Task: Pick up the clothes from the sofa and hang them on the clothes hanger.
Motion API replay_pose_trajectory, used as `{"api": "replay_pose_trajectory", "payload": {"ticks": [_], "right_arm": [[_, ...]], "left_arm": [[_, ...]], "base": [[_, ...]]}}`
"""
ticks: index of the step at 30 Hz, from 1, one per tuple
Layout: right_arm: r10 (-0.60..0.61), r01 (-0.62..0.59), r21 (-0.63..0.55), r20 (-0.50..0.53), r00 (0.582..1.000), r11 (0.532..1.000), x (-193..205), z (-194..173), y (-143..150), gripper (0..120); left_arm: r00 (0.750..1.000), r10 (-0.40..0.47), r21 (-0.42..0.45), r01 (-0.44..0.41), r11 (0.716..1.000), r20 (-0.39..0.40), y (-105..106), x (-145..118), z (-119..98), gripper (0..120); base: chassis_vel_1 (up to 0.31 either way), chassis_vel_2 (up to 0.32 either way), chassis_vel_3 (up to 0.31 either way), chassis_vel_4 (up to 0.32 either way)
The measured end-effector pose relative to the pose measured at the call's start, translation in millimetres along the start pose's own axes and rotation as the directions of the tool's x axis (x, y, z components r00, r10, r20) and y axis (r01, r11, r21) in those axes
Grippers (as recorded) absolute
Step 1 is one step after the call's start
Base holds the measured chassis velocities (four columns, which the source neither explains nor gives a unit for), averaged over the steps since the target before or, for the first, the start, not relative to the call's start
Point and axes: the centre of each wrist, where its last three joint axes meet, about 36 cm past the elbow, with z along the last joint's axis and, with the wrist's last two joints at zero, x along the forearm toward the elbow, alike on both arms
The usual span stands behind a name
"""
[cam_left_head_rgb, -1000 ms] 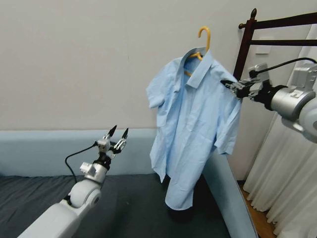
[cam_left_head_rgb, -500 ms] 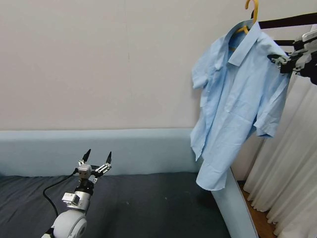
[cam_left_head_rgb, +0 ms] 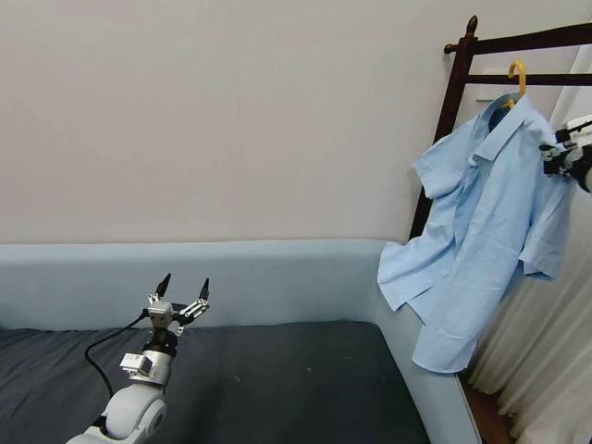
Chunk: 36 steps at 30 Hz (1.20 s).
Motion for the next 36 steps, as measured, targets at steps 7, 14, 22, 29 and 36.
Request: {"api": "replay_pose_trajectory", "payload": {"ticks": [7,14,22,29,36], "right_arm": [[0.116,-0.115,-0.016,0.036,0.993,0.993,-47,37,51,7],[0.179,-0.176,-0.062,0.033,0.983,0.982,-64,39,61,7],[0.235,-0.232,-0.15,0.001,0.972,0.961,-85,27,51,7],[0.198,-0.21,-0.193,-0.079,0.977,0.958,-86,21,41,7],[0.159,-0.186,-0.238,-0.128,0.979,0.953,-81,20,42,7]], "left_arm": [[1.0,-0.007,-0.016,0.007,1.0,-0.012,8,4,5,100],[1.0,-0.011,-0.022,0.011,1.0,-0.01,11,2,7,100],[1.0,-0.001,-0.011,0.001,1.0,-0.009,6,0,9,100],[1.0,0.002,-0.007,-0.002,1.0,-0.006,3,1,9,100],[1.0,0.011,-0.007,-0.011,1.0,0.001,0,3,6,100]], "base": [[0.0,0.0,0.0,0.0],[0.0,0.0,0.0,0.0],[0.0,0.0,0.0,0.0],[0.0,0.0,0.0,0.0],[0.0,0.0,0.0,0.0]]}}
